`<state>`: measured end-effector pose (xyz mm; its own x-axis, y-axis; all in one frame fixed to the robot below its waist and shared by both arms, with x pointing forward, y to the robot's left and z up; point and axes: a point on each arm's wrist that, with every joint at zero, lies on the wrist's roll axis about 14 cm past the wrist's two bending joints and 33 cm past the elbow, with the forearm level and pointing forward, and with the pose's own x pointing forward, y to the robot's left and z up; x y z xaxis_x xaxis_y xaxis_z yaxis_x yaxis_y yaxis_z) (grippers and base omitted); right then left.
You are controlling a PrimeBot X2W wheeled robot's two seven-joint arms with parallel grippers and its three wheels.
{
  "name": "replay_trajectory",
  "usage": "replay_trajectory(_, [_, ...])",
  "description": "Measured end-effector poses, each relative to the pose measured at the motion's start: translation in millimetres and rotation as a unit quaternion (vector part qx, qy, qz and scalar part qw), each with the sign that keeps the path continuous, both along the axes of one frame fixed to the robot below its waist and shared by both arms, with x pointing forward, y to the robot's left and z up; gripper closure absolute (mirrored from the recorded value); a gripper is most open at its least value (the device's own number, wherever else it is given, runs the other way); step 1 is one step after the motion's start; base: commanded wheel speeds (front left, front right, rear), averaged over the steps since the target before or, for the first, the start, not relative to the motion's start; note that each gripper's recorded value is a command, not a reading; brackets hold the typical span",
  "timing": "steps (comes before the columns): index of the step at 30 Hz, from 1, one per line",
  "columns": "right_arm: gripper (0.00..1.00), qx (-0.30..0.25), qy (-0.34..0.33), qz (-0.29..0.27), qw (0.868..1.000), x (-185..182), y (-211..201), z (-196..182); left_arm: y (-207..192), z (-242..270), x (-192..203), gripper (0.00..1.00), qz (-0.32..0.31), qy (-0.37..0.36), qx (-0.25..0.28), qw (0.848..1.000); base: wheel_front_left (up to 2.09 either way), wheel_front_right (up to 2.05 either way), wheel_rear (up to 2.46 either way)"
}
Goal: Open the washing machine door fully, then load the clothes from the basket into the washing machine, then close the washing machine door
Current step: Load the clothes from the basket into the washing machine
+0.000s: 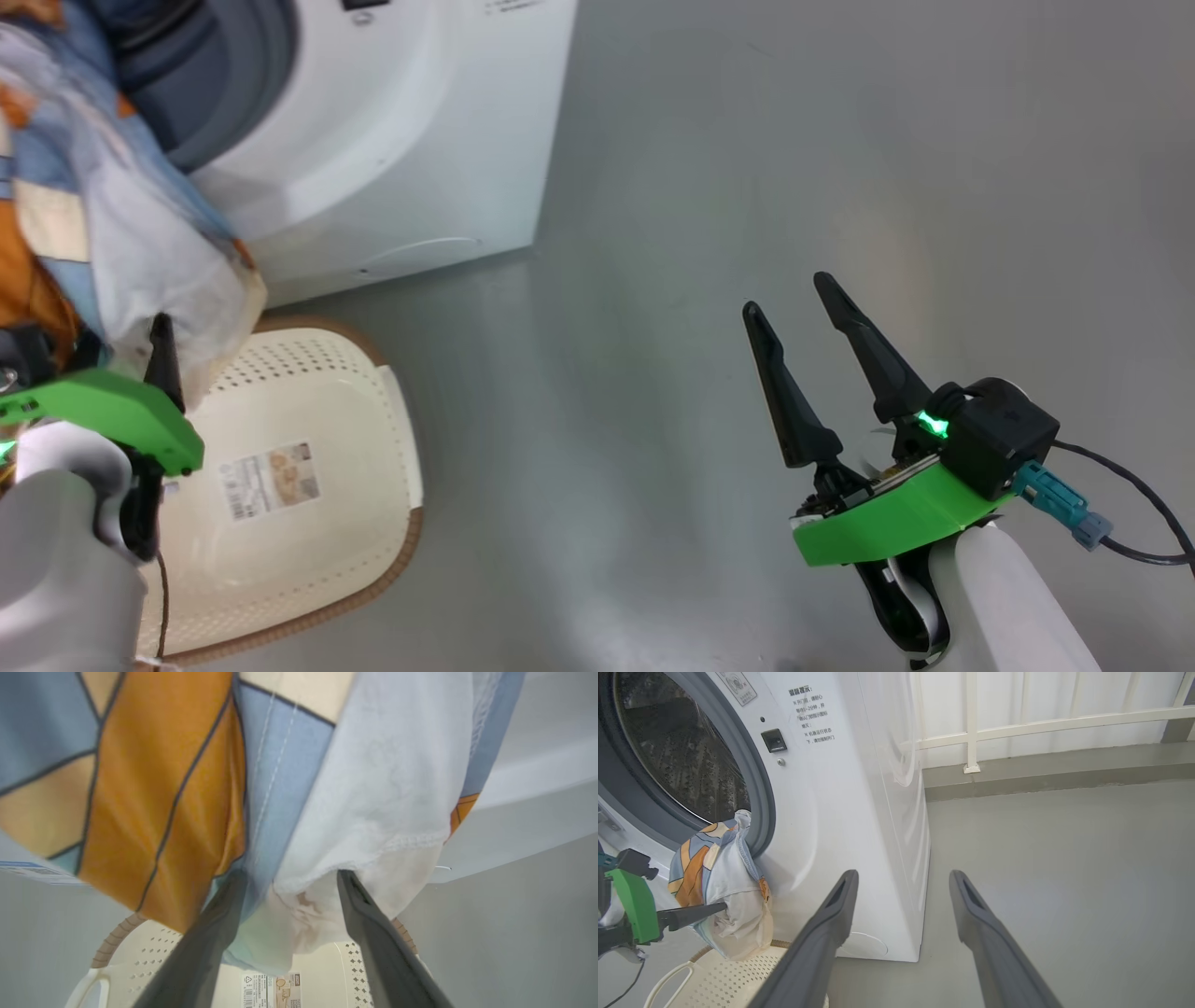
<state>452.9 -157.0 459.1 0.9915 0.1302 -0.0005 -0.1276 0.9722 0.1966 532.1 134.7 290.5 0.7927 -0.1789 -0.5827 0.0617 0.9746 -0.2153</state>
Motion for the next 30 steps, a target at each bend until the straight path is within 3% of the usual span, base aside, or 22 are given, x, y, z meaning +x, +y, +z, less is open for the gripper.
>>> replay_trajectory(6, [0.00,0.005,0.007,-0.015,1.000,0,-11,-4,-17,-16,9,0.02,-0.017,0.034,-0.011,0.999,0.00,0.00,0.00])
replay_trajectory(7, [0.00,0.005,0.008,-0.016,1.000,-1,-11,-4,-18,-17,10,0.51,-0.019,0.039,-0.010,0.999,0.00,0.00,0.00])
replay_trajectory(10, [0.00,0.007,0.008,-0.016,1.000,-1,-11,-4,-19,-18,12,1.00,-0.020,0.048,-0.008,0.999,0.00,0.00,0.00])
replay_trajectory(30, [0.00,0.017,-0.012,-0.006,1.000,-1,-2,10,-1,10,6,1.00,-0.056,0.058,-0.001,0.997,0.00,0.00,0.00])
